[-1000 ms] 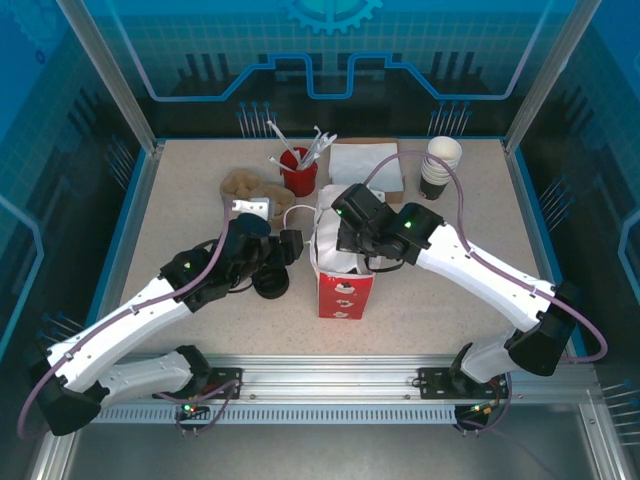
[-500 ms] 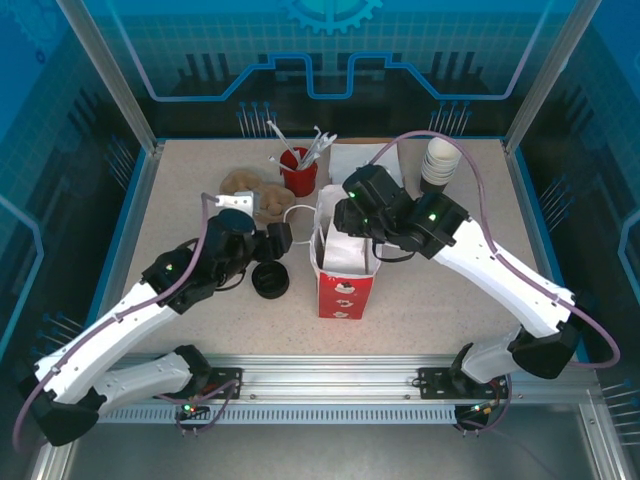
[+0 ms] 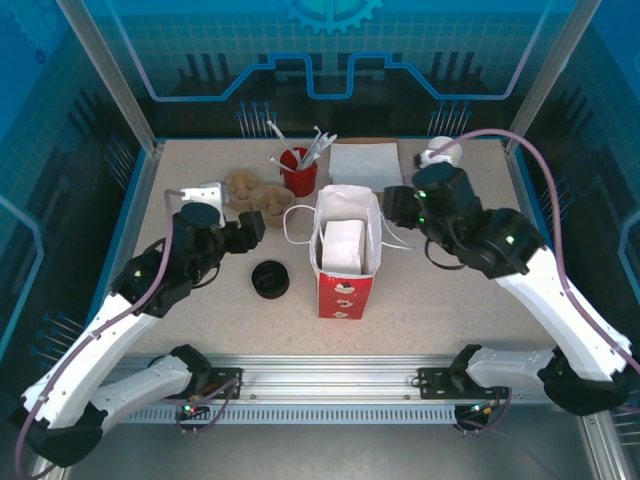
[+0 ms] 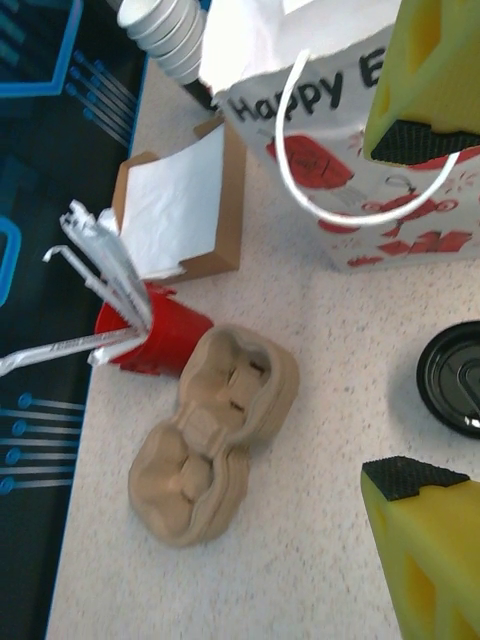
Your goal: Pack the takeout coffee
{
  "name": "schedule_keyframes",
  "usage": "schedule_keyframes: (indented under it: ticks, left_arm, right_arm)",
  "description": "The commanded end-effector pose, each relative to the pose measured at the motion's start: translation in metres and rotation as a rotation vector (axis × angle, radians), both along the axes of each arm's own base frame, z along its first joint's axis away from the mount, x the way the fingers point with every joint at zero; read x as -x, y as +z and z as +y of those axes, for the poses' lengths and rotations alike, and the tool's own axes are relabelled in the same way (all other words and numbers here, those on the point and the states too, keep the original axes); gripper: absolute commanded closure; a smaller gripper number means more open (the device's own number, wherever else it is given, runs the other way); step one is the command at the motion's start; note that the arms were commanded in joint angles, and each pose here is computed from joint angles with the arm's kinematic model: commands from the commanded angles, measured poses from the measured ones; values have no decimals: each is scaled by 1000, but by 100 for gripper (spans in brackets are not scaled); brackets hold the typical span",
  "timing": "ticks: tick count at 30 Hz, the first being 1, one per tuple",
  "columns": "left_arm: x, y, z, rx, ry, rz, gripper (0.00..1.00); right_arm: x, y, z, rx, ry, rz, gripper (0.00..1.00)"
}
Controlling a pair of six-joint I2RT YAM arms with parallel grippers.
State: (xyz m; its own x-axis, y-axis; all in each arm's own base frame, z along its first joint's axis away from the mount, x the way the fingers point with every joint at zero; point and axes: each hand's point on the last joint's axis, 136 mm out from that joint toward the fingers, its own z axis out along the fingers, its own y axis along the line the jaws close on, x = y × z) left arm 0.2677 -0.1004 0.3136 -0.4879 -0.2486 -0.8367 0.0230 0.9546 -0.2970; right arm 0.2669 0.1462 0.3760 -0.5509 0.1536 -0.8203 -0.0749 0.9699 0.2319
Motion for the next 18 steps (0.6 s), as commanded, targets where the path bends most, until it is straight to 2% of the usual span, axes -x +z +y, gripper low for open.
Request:
schedule_keyframes:
  ticks: [1, 5, 11, 12, 15, 18]
  left_arm:
    - [8, -5, 22, -73, 23, -23, 20]
    - [13, -19, 28, -92, 10, -82, 20]
    - [14, -44, 53, -129, 127, -130, 4]
    - [12, -48, 59, -143, 159, -141, 2]
    - [8, -56, 73, -181, 232, -172, 1]
    - [1, -67, 83, -248, 278, -204, 1]
  right_arm:
    - [1, -3, -48, 88, -113, -70, 48]
    - [4, -29, -86, 150, -165, -97, 43]
    - [-2, -68, -100, 163, -99, -118, 27]
    - [-7, -75, -102, 165, -100, -123, 22]
    - [-19, -104, -118, 157, -170, -80, 11]
    - [-29, -132, -133, 154, -233, -28, 8]
